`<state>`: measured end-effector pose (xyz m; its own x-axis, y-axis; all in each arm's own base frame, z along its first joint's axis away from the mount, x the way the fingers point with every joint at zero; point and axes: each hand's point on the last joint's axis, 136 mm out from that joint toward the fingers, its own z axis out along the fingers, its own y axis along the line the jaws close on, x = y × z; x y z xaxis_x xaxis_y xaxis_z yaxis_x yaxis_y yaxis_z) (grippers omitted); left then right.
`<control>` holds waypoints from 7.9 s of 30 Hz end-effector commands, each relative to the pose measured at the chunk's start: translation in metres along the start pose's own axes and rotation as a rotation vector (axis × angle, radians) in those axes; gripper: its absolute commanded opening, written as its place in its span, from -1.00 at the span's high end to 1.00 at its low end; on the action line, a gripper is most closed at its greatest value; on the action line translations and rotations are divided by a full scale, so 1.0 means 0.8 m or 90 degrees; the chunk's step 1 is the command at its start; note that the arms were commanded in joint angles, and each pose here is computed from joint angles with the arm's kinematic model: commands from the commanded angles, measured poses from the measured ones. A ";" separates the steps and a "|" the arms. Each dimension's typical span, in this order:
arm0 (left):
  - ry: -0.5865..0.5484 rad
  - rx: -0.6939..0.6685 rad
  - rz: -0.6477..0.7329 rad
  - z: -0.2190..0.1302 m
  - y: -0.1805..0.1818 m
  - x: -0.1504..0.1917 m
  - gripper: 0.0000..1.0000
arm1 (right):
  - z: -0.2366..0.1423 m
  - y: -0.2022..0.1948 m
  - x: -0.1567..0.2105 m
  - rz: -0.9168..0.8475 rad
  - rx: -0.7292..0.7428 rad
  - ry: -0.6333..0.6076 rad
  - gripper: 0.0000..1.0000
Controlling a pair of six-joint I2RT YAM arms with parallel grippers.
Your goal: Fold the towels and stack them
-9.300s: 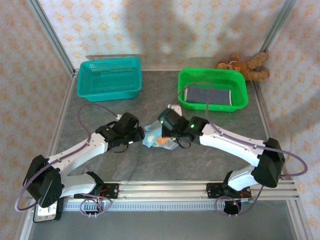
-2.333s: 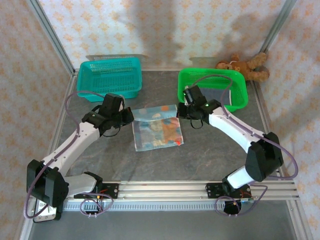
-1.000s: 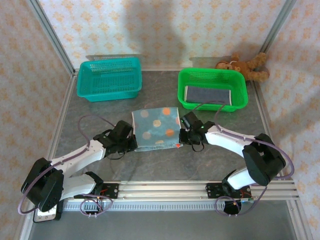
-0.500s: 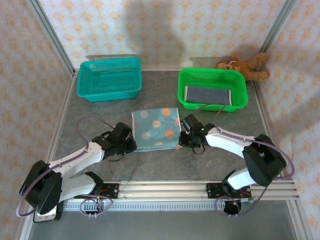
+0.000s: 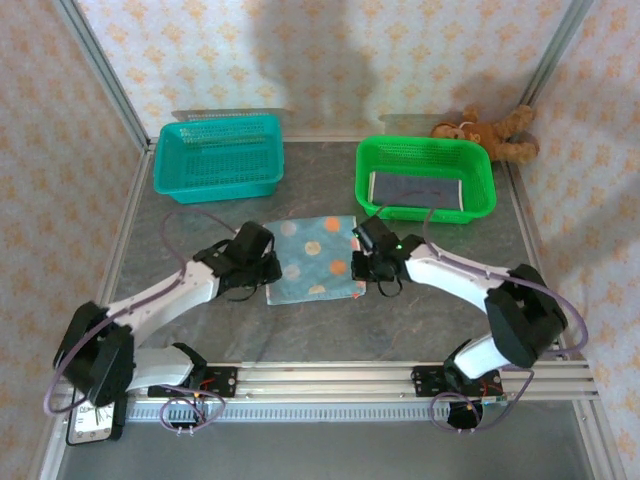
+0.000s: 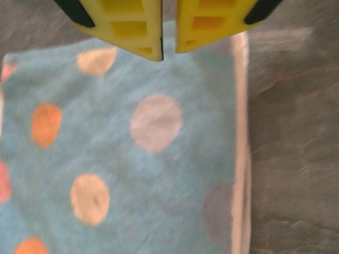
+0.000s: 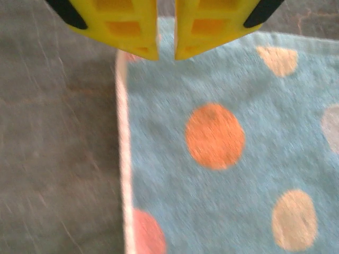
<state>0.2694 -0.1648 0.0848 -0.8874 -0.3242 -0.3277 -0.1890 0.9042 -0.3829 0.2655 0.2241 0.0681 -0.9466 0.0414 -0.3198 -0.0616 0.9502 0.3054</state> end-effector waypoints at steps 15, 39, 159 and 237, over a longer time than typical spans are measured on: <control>0.083 -0.175 -0.032 0.051 0.097 0.060 1.00 | 0.064 0.011 0.051 -0.015 0.031 0.045 0.85; -0.027 -0.113 -0.054 0.016 0.070 -0.097 1.00 | 0.044 0.064 -0.087 -0.075 0.070 -0.043 1.00; -0.232 -0.002 -0.078 -0.056 0.118 0.011 -0.43 | -0.027 0.053 0.003 -0.124 -0.026 -0.141 0.00; 0.032 -0.036 -0.243 -0.045 0.132 0.120 1.00 | 0.013 0.028 0.062 0.007 0.010 0.032 1.00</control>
<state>0.1550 -0.0917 0.0545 -0.7911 -0.5909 -0.1584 -0.4861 0.7644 -0.4235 0.2204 0.2556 0.0645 -0.9585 0.0270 -0.2836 -0.0671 0.9461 0.3168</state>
